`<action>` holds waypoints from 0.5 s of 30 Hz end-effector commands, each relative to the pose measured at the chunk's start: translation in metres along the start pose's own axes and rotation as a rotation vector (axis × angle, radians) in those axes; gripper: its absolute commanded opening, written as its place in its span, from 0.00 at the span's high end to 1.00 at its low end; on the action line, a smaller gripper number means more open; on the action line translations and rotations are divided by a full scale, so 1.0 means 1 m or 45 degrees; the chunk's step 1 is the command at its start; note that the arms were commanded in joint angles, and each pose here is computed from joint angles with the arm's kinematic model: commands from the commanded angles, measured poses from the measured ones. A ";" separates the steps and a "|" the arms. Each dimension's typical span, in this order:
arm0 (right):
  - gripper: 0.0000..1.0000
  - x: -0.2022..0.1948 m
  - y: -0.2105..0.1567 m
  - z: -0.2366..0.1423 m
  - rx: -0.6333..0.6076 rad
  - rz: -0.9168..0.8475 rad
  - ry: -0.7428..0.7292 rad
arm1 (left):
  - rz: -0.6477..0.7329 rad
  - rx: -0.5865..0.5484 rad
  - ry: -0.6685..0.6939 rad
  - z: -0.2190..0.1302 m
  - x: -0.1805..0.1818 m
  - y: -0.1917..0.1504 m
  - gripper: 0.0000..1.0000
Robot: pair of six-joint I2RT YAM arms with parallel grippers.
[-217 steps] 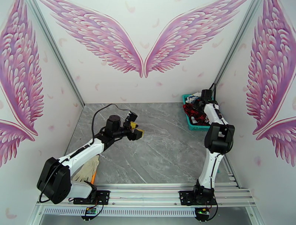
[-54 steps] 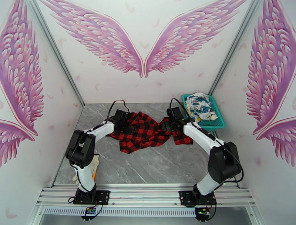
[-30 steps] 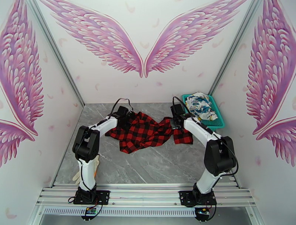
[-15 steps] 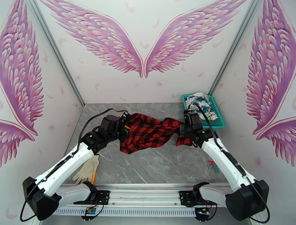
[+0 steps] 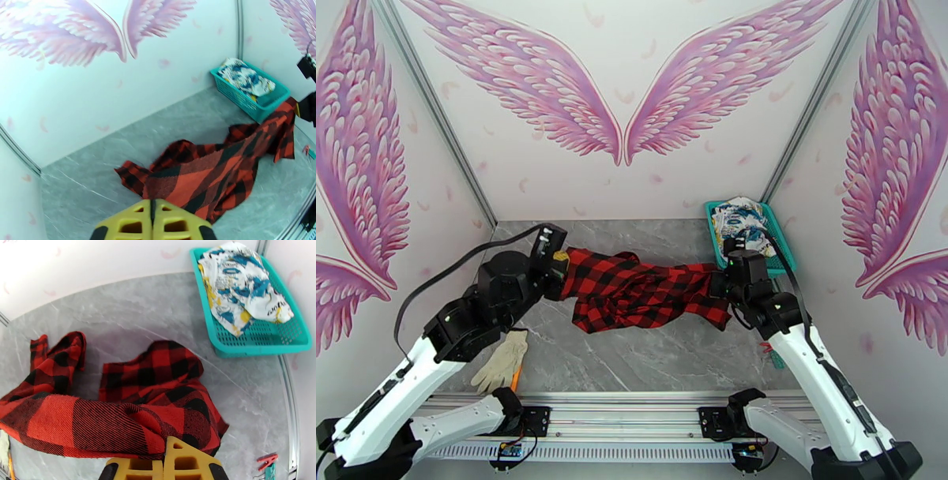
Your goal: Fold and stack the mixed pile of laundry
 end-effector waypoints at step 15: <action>1.00 0.066 0.083 -0.110 -0.210 -0.169 0.869 | 0.234 -0.602 0.460 -0.100 0.102 0.145 1.00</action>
Point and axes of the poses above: each hand's point on the last joint's axis, 136 mm out from that joint toward the fingers, its own z axis out along the fingers, its own x axis along the line the jaws close on, y = z × x, the point moved 10 cm from there along -z, back along the fingers, and after that the axes turned 9 degrees about z, right-handed, at the moved point
